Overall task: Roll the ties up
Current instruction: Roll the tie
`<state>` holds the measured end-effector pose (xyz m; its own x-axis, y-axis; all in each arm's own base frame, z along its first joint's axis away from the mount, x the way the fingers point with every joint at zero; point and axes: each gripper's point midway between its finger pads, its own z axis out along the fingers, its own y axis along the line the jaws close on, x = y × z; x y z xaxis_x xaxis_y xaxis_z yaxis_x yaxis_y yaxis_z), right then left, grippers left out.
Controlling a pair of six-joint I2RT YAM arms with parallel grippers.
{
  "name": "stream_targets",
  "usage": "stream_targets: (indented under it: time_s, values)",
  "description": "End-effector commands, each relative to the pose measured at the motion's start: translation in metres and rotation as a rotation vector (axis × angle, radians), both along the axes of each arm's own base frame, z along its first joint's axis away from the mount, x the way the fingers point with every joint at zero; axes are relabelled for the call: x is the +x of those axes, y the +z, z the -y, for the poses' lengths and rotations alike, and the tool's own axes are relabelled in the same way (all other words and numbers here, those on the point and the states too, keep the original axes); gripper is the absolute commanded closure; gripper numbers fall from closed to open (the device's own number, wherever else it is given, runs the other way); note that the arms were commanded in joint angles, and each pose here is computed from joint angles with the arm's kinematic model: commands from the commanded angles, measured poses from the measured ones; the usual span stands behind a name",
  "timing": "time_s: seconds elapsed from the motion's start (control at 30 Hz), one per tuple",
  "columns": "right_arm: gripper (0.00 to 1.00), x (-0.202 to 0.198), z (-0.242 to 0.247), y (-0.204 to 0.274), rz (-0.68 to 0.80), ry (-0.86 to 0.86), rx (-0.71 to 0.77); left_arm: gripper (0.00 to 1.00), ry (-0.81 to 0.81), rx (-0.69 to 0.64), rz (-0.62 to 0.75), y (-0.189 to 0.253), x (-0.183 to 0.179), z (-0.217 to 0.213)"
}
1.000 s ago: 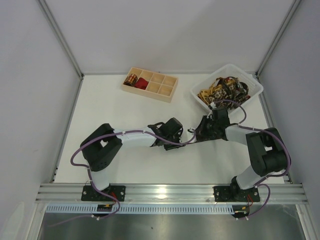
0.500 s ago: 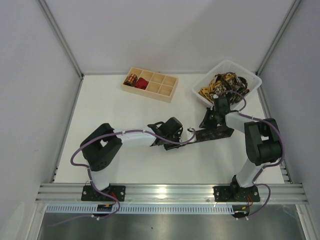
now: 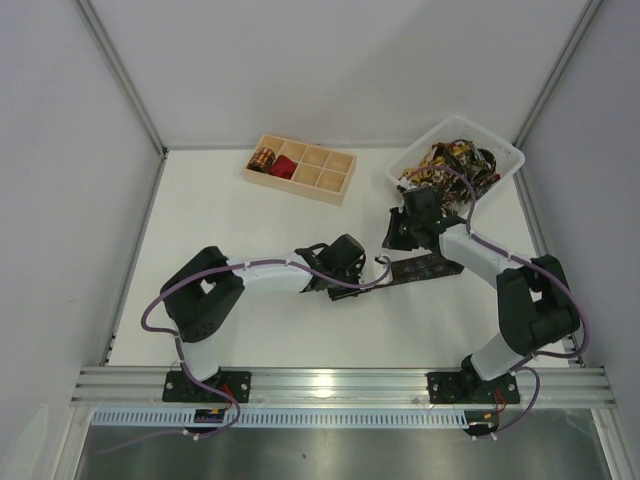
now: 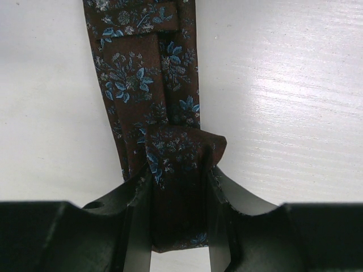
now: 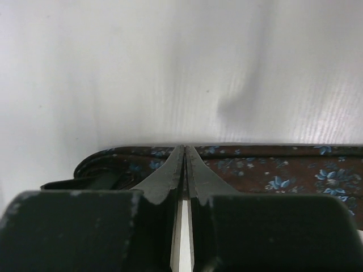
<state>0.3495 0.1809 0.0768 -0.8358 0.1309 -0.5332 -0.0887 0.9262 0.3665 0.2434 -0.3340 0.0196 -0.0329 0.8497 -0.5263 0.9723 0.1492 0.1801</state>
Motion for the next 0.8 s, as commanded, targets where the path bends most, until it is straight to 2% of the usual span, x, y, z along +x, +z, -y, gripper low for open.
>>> stream_targets:
  time_s: [0.0, 0.2, 0.3, 0.5, 0.77]
  values:
    - [0.91, -0.008, 0.004, -0.002, 0.009, 0.014, -0.057, 0.62, -0.005, 0.023, -0.091, -0.013, -0.017, -0.005]
    - [0.98, -0.004, -0.009, -0.04, -0.072, 0.04, -0.024, 0.62, -0.004, 0.024, -0.092, -0.013, -0.017, -0.006]
    - [0.98, -0.002, -0.011, -0.052, -0.09, 0.043, -0.03, 0.62, -0.007, 0.026, -0.092, -0.013, -0.018, -0.006]
    - [0.96, -0.031, 0.003, -0.078, -0.179, 0.01, -0.068, 0.62, -0.008, 0.012, -0.094, -0.011, -0.019, -0.005]
    - [0.95, -0.074, 0.011, -0.075, -0.221, -0.008, -0.03, 0.63, 0.021, 0.03, -0.104, -0.015, -0.017, -0.008]
